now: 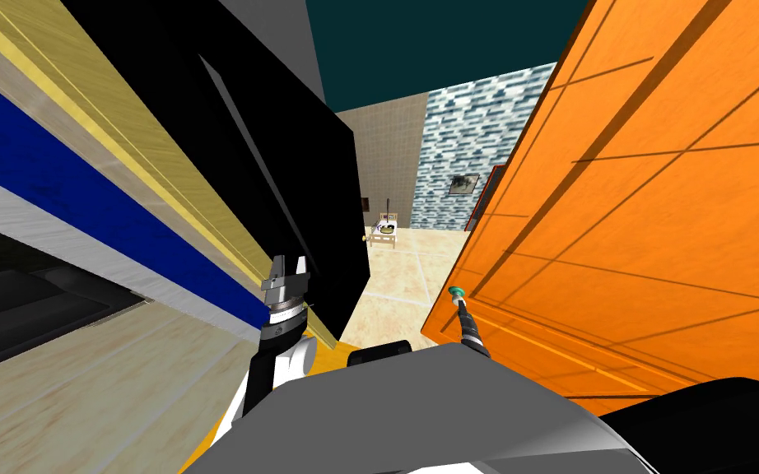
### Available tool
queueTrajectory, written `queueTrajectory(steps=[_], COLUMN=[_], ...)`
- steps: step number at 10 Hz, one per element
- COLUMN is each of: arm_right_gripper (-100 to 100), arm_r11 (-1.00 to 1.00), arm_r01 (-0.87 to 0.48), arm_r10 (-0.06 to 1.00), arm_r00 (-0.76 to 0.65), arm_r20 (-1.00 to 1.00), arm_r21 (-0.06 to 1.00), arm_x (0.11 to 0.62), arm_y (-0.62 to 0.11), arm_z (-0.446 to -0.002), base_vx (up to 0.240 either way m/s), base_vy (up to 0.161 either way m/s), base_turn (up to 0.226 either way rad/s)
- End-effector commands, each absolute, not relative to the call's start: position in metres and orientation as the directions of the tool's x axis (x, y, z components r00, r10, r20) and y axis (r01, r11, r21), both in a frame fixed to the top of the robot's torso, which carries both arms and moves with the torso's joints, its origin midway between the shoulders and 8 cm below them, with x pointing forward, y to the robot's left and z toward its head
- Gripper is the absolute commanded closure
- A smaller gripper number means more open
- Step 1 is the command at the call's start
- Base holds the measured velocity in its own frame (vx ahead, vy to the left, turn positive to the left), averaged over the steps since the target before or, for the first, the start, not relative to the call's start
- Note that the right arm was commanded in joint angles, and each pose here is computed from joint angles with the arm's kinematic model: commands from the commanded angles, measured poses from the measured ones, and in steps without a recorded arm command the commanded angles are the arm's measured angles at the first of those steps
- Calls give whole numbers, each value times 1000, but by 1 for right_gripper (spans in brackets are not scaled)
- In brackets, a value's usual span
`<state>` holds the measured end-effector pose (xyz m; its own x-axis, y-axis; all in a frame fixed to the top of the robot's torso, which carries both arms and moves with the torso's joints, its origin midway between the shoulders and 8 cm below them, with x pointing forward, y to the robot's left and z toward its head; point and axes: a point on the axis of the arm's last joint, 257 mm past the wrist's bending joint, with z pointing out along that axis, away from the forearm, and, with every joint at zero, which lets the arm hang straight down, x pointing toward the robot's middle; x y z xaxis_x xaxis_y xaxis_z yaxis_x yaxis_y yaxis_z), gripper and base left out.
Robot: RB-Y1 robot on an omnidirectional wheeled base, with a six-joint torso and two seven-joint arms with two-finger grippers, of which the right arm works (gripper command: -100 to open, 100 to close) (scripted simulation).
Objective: Push the door open
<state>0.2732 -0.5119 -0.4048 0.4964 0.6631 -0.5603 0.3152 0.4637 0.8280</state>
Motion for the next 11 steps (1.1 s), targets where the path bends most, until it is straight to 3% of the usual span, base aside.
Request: queueTrajectory(steps=[1,11], arm_right_gripper=[-100,-100], arm_r11=[495,675], arm_r01=[343,528], arm_r10=[637,398], arm_r00=[482,328], arm_r20=[-602,-857], arm_r21=[798,515], arm_x=[267,209], arm_y=[-515,-556], arm_z=[-404,-404], base_vx=[9,12], base_vy=[62,60], base_turn=[7,26])
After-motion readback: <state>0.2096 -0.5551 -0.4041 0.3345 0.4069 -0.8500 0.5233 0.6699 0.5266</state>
